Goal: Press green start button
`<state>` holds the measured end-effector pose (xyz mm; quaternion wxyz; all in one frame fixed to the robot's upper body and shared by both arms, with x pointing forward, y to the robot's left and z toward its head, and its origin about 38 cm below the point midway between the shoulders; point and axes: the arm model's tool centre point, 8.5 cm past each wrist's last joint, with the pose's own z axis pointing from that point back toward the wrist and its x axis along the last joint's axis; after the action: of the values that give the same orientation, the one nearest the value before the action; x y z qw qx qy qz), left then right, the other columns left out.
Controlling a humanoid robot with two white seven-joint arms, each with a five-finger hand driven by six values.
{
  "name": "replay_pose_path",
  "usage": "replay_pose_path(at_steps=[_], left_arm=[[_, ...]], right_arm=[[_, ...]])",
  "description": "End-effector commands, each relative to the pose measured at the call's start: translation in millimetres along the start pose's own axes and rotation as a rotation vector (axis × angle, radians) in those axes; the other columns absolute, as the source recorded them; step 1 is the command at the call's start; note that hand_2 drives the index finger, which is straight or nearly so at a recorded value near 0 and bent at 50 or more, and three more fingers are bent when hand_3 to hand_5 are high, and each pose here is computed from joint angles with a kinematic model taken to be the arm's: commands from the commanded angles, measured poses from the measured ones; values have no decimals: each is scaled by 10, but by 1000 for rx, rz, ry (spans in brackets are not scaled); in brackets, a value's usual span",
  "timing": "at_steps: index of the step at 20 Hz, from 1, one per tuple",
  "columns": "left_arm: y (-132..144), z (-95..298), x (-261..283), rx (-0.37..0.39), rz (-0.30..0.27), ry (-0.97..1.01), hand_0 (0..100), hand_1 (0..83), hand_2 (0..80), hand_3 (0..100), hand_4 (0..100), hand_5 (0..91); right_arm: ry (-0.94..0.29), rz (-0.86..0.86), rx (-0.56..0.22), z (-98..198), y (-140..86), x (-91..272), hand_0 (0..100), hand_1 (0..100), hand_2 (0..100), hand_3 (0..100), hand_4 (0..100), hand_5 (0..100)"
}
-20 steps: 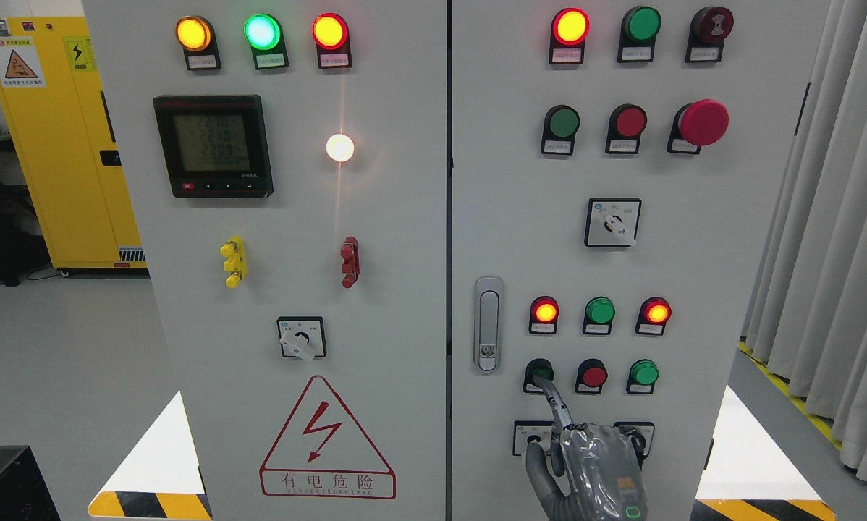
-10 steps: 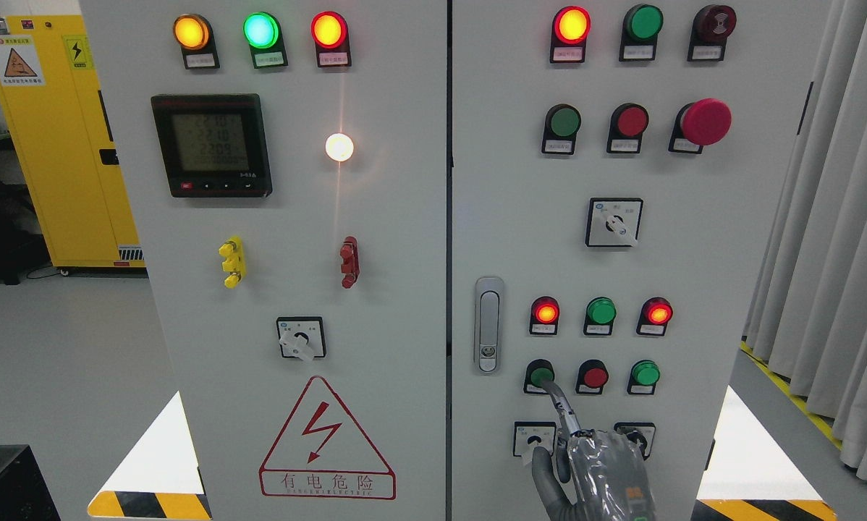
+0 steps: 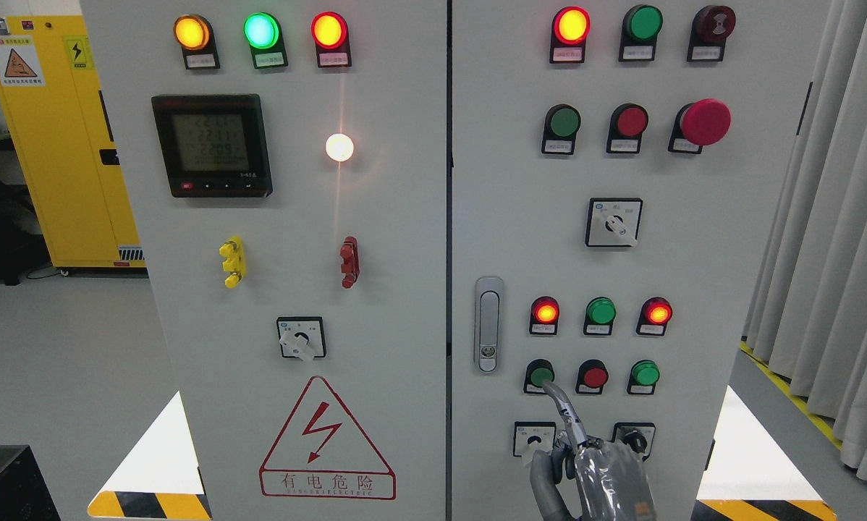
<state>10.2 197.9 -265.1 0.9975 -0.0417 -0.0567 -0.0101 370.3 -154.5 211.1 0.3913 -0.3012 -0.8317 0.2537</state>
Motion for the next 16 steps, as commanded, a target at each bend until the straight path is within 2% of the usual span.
replay_pose_path(at_steps=[1,2,3,4,5,7,10,14,16], left_arm=[[8,1,-3,2,-1,1,120,556,0,0,0,0],[8,0,7,1,1,-1,120,556,0,0,0,0],[-3,0,-3,-1,0,1,120,556,0,0,0,0],[-3,0,-3,-1,1,1,120,556,0,0,0,0],[-2,-1,7,-1,1,-1,120,556,0,0,0,0],[-3,-1,7,-1,-1,-1,120,556,0,0,0,0],[-3,0,-3,-1,1,1,120,556,0,0,0,0],[7,1,-3,1,1,1,120,556,0,0,0,0],[-3,0,-3,-1,0,1,120,556,0,0,0,0]], right_arm=[[-19,-319,-6,109,-14,197,783,842,28,290,406,500],[-13,-358,0,121,-11,184,786,837,22,244,351,432],[-7,-391,-2,132,-12,174,789,830,8,192,265,314],[-2,-418,-8,134,-17,157,799,816,0,93,149,181],[4,-445,-15,130,-26,141,810,806,0,39,58,86],[14,-482,-23,133,-31,119,836,789,0,0,0,0],[20,-492,-23,140,-23,107,834,785,0,0,0,0],[22,-495,-25,148,-22,109,706,779,0,0,0,0],[25,-495,-19,164,-12,106,686,778,0,0,0,0]])
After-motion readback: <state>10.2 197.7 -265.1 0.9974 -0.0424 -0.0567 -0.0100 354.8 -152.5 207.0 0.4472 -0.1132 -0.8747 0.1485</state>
